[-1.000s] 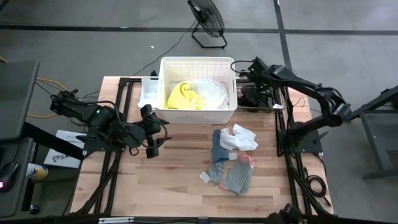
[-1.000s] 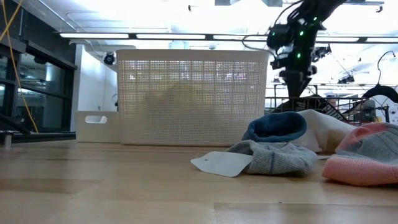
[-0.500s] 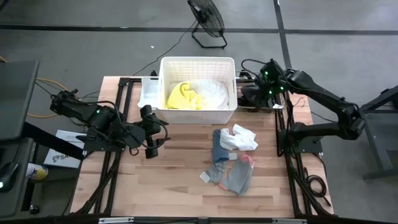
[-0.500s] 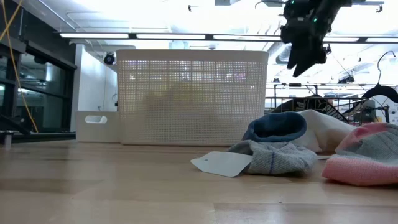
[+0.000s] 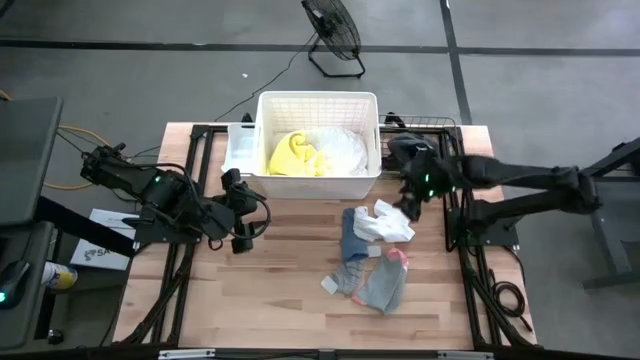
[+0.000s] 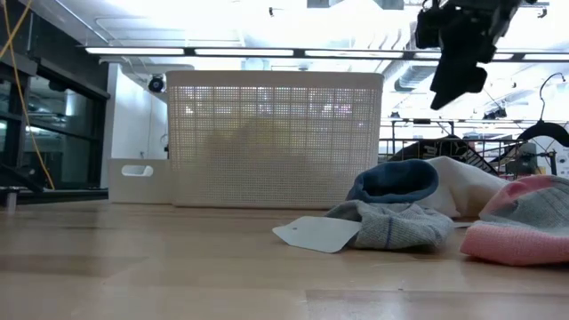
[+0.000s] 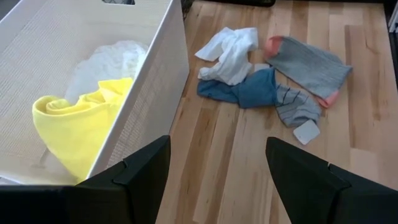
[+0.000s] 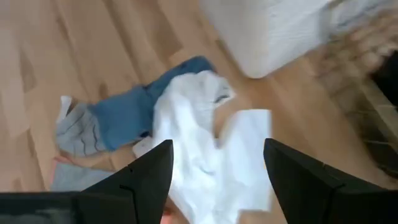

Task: Pick & Place Cloths
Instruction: Put the white shorts into the wire basket

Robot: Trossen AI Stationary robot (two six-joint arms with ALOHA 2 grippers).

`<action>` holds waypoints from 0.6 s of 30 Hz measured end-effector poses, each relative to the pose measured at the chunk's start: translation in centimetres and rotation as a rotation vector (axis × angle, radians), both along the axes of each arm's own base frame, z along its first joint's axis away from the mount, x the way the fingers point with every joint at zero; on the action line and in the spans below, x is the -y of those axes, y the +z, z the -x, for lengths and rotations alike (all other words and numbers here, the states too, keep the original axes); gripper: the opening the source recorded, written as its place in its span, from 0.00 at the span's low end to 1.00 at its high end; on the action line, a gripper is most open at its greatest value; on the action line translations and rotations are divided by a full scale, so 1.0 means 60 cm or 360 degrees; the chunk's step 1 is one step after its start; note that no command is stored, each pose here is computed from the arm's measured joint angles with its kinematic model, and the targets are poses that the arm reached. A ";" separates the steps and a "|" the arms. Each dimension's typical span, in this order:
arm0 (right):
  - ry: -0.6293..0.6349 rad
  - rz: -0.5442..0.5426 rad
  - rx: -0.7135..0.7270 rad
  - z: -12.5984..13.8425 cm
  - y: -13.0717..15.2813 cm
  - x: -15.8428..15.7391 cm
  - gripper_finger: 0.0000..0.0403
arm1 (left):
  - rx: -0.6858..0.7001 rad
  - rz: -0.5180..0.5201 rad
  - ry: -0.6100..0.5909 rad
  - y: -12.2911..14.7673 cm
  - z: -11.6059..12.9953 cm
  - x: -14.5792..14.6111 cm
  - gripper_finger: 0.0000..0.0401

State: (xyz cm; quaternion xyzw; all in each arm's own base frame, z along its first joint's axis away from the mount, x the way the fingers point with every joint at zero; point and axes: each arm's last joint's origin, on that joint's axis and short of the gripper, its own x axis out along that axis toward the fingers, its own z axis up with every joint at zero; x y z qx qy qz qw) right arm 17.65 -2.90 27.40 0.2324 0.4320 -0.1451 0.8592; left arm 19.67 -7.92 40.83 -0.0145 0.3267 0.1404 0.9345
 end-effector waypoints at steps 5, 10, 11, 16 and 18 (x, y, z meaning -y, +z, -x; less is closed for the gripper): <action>0.0115 0.0089 0.0139 -0.019 -0.036 -0.060 0.60 | -0.0002 -0.0002 0.0000 0.000 0.000 0.000 0.64; 0.0181 0.0330 0.0109 -0.026 -0.062 -0.109 0.60 | 0.0000 -0.0005 0.0002 0.000 0.000 0.000 0.64; 0.0170 0.0381 0.0099 -0.028 -0.066 -0.117 0.60 | 0.0000 -0.0005 0.0002 0.000 0.000 0.000 0.64; 0.0175 0.0545 0.0014 -0.040 -0.101 -0.155 0.60 | 0.0000 -0.0004 0.0003 0.000 0.000 0.000 0.64; 0.0166 0.0635 -0.0033 -0.045 -0.118 -0.169 0.60 | 0.0000 -0.0004 0.0003 0.000 0.000 0.000 0.64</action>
